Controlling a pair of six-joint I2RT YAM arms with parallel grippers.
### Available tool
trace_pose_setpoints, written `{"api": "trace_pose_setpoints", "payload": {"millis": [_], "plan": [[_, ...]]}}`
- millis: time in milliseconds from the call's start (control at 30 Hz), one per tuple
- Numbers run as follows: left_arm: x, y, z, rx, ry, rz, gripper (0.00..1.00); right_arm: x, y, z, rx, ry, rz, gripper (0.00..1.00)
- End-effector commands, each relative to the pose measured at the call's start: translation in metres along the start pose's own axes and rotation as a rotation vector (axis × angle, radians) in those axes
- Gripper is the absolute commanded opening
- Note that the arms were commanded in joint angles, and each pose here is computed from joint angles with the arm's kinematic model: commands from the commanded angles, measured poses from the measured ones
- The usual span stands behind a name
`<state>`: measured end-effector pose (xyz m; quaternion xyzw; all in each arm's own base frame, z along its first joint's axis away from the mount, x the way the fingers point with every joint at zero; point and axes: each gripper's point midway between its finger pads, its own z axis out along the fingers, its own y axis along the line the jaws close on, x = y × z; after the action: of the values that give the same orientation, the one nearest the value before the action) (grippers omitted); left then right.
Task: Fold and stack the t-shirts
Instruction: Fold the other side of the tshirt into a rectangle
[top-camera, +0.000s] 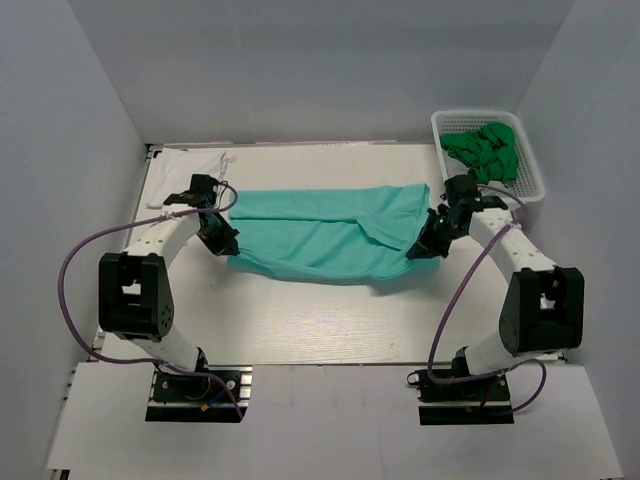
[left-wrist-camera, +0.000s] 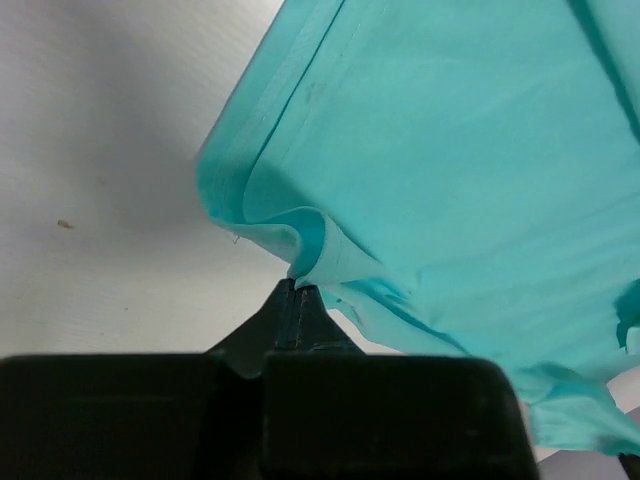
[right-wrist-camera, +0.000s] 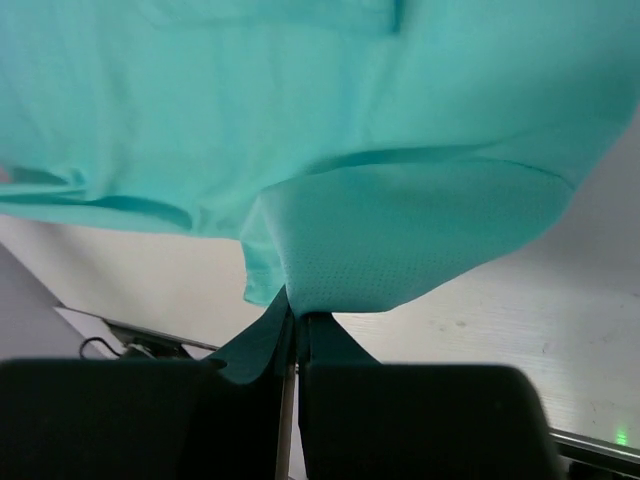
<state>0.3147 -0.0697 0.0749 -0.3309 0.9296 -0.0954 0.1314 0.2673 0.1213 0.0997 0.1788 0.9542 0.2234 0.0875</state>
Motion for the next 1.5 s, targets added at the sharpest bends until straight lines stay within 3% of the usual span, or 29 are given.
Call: {"api": "trace_pose_setpoints", "payload": {"millis": [0, 700, 900, 933, 967, 1000, 1067, 1100, 1133, 1233, 1300, 1467], "plan": [[-0.023, -0.014, -0.012, 0.013, -0.047, -0.015, 0.00, -0.029, 0.024, -0.019, -0.058, -0.027, -0.020, 0.00], [-0.099, -0.064, 0.022, 0.027, -0.061, 0.001, 0.00, -0.141, 0.059, -0.010, -0.070, -0.147, -0.068, 0.00], [-0.122, -0.077, 0.040, 0.040, -0.075, 0.027, 0.00, -0.167, 0.064, 0.010, -0.057, -0.126, -0.039, 0.00], [-0.123, -0.076, 0.051, 0.028, -0.061, 0.026, 0.00, -0.171, 0.056, 0.030, -0.039, -0.094, -0.019, 0.03], [-0.129, -0.082, 0.050, 0.039, -0.075, 0.027, 0.09, -0.178, 0.063, 0.030, -0.060, -0.104, -0.031, 0.23], [-0.130, -0.083, 0.051, 0.035, -0.069, 0.027, 0.18, -0.185, 0.067, 0.034, -0.070, -0.107, -0.033, 0.30], [-0.138, -0.091, 0.045, 0.052, -0.089, 0.029, 0.48, -0.197, 0.075, 0.034, -0.085, -0.127, -0.049, 0.48], [-0.138, -0.091, 0.045, 0.052, -0.089, 0.029, 0.84, -0.202, 0.081, 0.031, -0.096, -0.140, -0.060, 0.59], [-0.141, -0.094, 0.041, 0.064, -0.103, 0.030, 0.98, -0.204, 0.090, 0.025, -0.121, -0.154, -0.080, 0.67], [-0.146, -0.100, 0.026, 0.102, -0.147, 0.043, 1.00, -0.196, 0.099, 0.007, -0.144, -0.189, -0.139, 0.83], [-0.148, -0.103, 0.014, 0.118, -0.167, 0.057, 1.00, -0.180, 0.097, 0.005, -0.150, -0.179, -0.163, 0.89], [-0.140, -0.122, 0.005, 0.194, -0.166, 0.134, 1.00, -0.141, 0.088, 0.025, -0.145, -0.112, -0.185, 0.90]]}}
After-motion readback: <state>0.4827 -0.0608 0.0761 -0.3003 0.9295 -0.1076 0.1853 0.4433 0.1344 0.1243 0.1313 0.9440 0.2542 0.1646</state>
